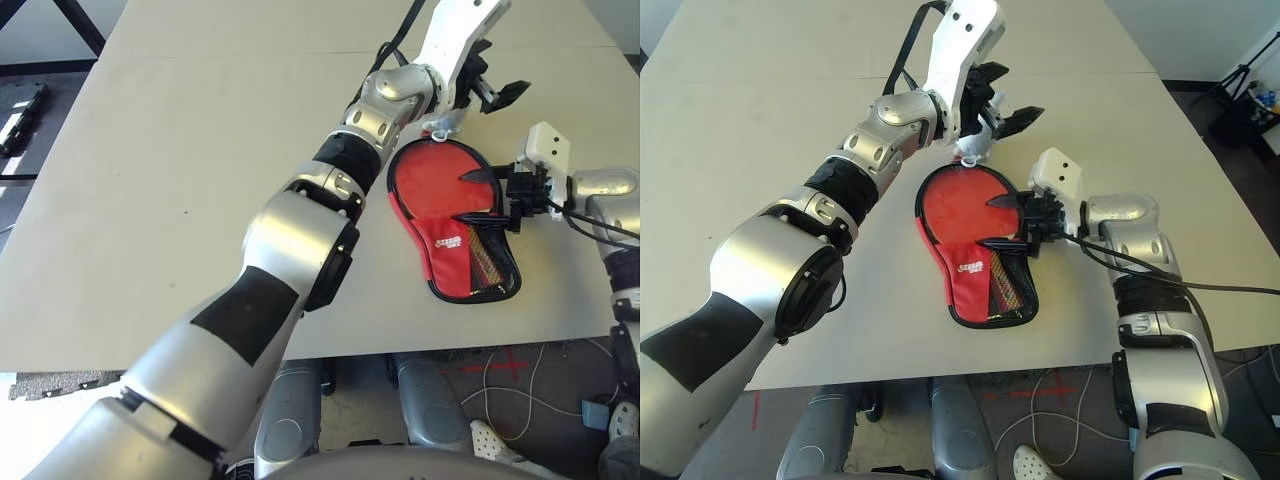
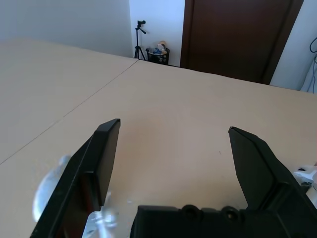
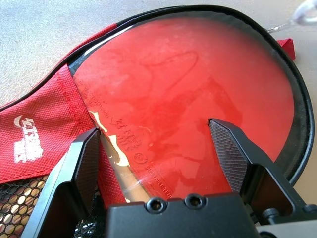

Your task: Store the ping-pong paddle in its case and zip it.

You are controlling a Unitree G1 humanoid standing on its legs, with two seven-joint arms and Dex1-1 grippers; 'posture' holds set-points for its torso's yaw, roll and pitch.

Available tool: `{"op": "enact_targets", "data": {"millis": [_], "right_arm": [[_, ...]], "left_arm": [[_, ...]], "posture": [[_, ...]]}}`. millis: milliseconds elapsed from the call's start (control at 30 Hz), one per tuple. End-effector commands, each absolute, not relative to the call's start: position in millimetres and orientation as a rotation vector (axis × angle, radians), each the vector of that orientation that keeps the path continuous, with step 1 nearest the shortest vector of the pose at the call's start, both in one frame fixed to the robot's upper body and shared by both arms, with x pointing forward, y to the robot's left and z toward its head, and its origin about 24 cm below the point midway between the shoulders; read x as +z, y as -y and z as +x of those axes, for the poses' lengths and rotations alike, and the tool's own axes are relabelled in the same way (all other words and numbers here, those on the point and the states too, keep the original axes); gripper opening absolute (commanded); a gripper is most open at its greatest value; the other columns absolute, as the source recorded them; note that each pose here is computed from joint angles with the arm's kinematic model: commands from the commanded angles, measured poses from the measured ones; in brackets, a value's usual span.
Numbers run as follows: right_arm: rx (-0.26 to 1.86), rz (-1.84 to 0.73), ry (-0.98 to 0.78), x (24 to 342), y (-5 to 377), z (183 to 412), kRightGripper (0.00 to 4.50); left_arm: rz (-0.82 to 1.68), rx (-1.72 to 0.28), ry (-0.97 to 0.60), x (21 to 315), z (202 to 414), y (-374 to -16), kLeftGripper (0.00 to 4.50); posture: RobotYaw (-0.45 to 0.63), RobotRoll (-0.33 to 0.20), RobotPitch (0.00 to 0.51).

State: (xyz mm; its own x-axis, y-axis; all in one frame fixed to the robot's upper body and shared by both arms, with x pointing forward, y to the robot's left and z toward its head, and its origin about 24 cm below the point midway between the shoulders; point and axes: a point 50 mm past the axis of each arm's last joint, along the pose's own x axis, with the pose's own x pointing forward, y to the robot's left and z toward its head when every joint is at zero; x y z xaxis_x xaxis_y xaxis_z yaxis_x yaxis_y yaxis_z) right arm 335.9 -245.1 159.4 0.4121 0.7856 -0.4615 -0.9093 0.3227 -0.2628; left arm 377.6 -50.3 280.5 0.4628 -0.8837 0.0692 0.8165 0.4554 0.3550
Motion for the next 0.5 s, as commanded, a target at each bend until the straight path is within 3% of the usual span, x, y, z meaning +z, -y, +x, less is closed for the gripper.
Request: {"op": "enact_targets", "data": {"millis": [33, 267, 500], "right_arm": [[1.163, -0.495, -0.459, 116.1, 244.3, 327.8, 4.5], [1.164, -0.485, -0.459, 113.9, 244.3, 326.9, 4.5], [1.171, -0.485, -0.456, 115.2, 242.1, 328.1, 4.5]], "left_arm": [[0.38, -1.084, 0.276, 284.5, 379.2, 41.3, 4.46], [0.473, -1.043, 0.189, 263.9, 395.2, -5.7, 4.46], [0.483, -0.89, 0.107, 239.3, 406.3, -24.6, 4.46]], "posture": [[-0.17, 0.0, 0.286], [-0.15, 0.0, 0.292], [-0.14, 0.0, 0.293]]}}
